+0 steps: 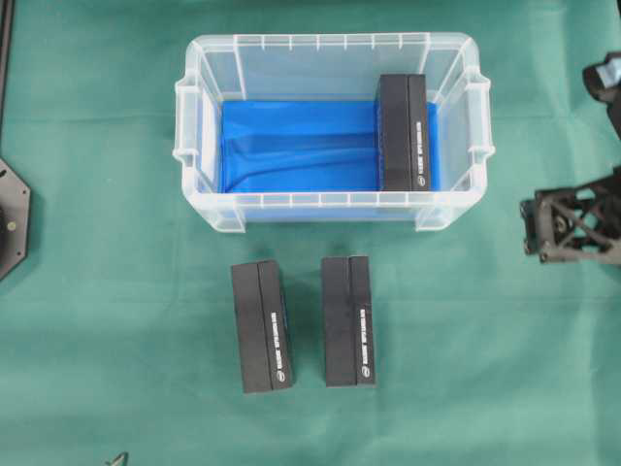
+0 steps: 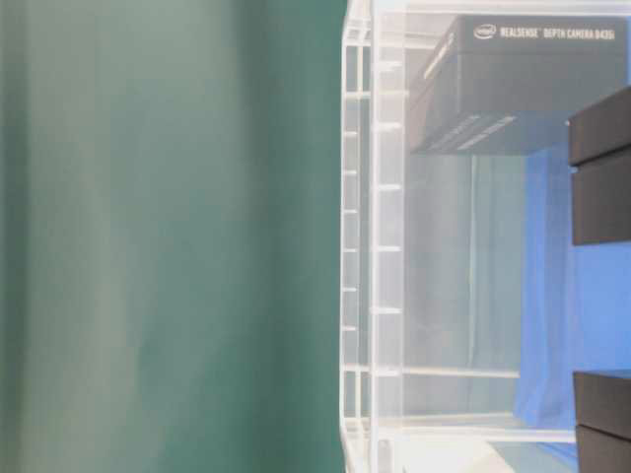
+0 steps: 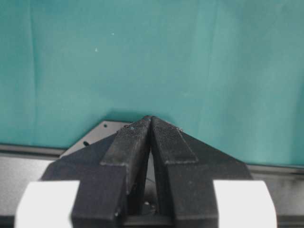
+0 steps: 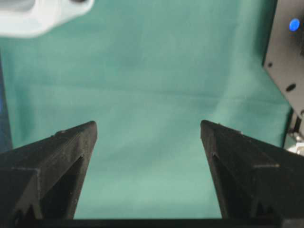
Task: Take the box out of the case with the right arm.
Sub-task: 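Open the right gripper and withdraw it to the right, then move the open right gripper over the right black box in the bin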
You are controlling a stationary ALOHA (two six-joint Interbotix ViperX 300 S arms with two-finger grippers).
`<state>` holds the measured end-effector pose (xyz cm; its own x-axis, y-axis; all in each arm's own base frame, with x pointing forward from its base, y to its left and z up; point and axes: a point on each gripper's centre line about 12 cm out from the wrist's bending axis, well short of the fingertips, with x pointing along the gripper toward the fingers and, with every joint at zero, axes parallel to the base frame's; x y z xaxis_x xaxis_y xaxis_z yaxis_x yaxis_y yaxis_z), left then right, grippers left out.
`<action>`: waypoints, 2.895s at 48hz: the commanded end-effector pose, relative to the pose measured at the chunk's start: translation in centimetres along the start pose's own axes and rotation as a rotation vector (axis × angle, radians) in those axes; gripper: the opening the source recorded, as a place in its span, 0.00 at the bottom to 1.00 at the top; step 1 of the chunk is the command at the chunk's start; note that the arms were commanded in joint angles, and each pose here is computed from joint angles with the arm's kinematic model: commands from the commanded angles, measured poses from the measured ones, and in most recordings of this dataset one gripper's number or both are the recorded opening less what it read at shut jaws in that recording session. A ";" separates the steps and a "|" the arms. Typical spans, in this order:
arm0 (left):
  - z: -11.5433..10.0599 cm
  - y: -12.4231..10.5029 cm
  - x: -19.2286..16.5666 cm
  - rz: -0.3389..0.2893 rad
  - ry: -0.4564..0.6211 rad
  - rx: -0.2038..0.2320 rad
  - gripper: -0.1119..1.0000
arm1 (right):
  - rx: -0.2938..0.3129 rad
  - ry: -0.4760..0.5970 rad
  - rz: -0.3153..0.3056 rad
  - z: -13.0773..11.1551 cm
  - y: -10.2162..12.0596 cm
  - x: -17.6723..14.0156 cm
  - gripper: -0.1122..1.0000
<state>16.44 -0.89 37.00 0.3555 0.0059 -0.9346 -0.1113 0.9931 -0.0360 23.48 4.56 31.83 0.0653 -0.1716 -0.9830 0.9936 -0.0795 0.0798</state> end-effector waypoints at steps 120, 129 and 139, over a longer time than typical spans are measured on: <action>0.0 0.1 -0.4 0.000 -0.019 -0.002 0.10 | -0.048 -0.019 0.142 11.2 13.0 2.1 0.87; 0.0 0.0 -0.4 -0.001 -0.020 0.000 0.10 | -0.056 -0.016 0.130 10.9 14.2 2.5 0.87; 0.0 0.1 -0.4 -0.001 -0.023 -0.002 0.10 | -0.058 -0.013 0.107 10.8 14.0 2.6 0.87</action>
<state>16.15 -0.87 37.10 0.3655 0.0052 -0.9308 -0.1109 0.9931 -0.0380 36.61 -7.72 30.83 0.1348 -0.1856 -0.9733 0.9903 -0.0077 0.1386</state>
